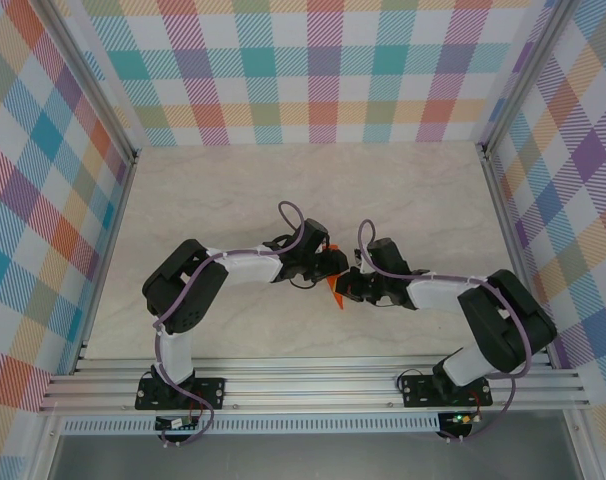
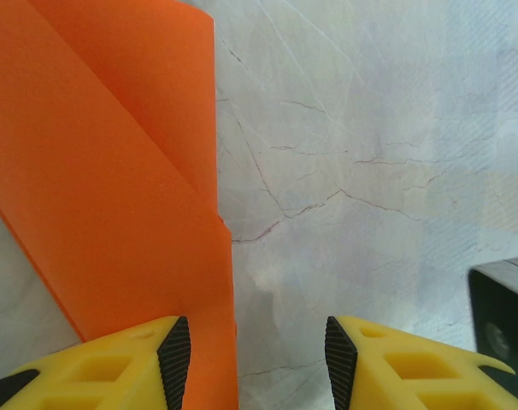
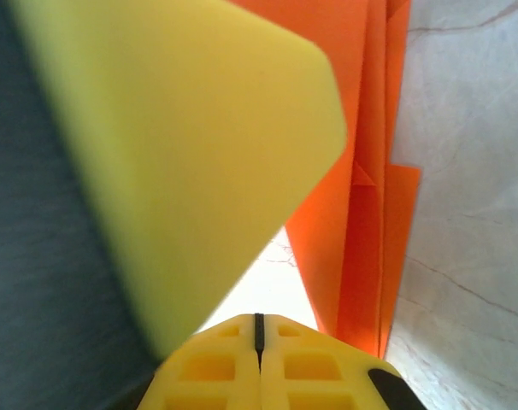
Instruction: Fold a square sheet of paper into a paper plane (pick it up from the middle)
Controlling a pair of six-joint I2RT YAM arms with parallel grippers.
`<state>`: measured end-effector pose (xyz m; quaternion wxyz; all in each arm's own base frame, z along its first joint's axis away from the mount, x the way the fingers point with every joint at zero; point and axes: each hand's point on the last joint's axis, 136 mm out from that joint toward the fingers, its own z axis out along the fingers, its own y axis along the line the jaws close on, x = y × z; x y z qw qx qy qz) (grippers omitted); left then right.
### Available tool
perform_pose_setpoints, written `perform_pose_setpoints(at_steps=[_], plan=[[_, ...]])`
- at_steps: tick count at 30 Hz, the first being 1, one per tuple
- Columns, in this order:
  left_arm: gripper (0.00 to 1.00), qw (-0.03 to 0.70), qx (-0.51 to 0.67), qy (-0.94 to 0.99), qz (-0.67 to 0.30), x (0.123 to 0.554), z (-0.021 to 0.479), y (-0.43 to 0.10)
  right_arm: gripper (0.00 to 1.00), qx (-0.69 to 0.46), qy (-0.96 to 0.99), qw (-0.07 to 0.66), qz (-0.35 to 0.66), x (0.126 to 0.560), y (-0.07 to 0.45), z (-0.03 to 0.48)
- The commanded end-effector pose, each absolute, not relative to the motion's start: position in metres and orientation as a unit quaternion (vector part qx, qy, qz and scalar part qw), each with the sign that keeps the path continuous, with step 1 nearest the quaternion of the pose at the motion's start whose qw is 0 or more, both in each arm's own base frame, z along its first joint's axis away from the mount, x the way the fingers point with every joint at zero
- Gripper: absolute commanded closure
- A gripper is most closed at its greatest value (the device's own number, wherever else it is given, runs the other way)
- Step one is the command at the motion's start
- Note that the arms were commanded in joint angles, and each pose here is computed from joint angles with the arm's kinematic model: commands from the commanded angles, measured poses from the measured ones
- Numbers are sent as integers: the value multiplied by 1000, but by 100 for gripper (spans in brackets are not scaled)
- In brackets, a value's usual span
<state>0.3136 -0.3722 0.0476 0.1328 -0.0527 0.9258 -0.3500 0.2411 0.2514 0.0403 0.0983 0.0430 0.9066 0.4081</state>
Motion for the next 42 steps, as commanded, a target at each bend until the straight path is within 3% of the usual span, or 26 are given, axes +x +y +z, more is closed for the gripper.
perform_pose_setpoints(at_steps=[1,15,25,35,42], plan=[[52,128,-46,929,-345,316,46,-372,95,46,901,97,421,242,256,40],[52,126,-45,929,-344,315,44,-372,95,76,920,50,380,223,241,3],[52,121,-49,932,-339,314,38,-371,94,46,915,52,397,216,243,27],[52,120,-47,932,-340,314,39,-372,94,78,935,8,347,197,225,-13],[52,118,-48,933,-337,314,37,-371,94,60,932,24,358,200,228,7]])
